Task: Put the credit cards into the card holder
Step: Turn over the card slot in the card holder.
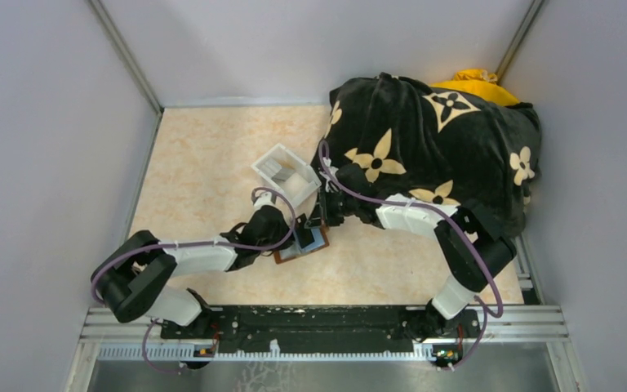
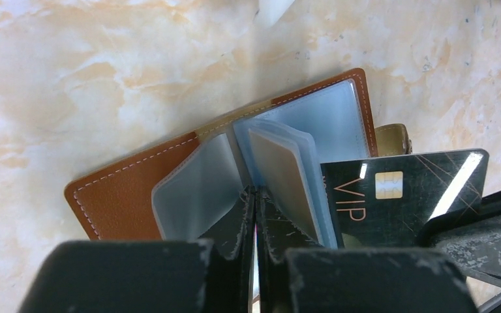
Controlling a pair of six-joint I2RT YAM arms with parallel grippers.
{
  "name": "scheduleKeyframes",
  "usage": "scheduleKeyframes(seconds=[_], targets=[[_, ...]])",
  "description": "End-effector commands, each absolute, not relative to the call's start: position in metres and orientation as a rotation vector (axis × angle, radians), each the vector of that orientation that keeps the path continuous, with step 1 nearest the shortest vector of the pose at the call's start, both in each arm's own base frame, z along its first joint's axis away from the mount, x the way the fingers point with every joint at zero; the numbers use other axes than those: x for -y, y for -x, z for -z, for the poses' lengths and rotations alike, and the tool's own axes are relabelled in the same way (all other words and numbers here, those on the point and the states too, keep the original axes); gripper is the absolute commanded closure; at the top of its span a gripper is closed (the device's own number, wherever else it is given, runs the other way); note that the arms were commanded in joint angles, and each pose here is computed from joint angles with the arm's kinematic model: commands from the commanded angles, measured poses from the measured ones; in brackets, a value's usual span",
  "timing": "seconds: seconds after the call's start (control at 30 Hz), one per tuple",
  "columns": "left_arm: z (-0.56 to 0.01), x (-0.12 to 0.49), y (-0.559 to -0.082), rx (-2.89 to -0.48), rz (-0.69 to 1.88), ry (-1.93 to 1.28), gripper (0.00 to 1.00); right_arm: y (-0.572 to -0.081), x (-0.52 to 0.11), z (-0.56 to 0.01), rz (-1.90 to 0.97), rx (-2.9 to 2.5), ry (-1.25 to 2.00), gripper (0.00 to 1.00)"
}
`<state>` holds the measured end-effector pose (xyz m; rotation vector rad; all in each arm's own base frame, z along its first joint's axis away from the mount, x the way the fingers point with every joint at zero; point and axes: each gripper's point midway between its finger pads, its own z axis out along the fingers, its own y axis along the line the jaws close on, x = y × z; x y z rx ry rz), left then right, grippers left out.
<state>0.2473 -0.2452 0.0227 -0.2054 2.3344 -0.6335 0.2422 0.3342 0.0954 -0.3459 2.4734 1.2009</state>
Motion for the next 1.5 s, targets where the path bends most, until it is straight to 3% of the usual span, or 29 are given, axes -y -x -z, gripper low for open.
scheduleKeyframes(seconds=[0.0,0.6,0.97,1.2,1.47], targets=[[0.006,0.211,-0.218,-2.465,0.463,0.191,0.93,-0.245,-0.35,-0.099,-1.207,-2.424,0.375,1.0],[0.007,0.191,-0.204,-2.537,0.32,0.219,0.9,-0.227,-0.38,-0.075,-1.024,-2.45,0.511,1.0],[-0.028,0.186,-0.204,-2.482,0.311,0.292,0.73,-0.227,-0.378,-0.051,-0.764,-2.489,0.554,1.0],[-0.055,0.182,-0.203,-2.435,0.302,0.32,0.7,-0.231,-0.372,-0.05,-0.695,-2.485,0.549,1.0],[-0.043,0.175,-0.192,-2.47,0.262,0.329,0.7,-0.235,-0.369,-0.058,-0.631,-2.466,0.559,1.0]])
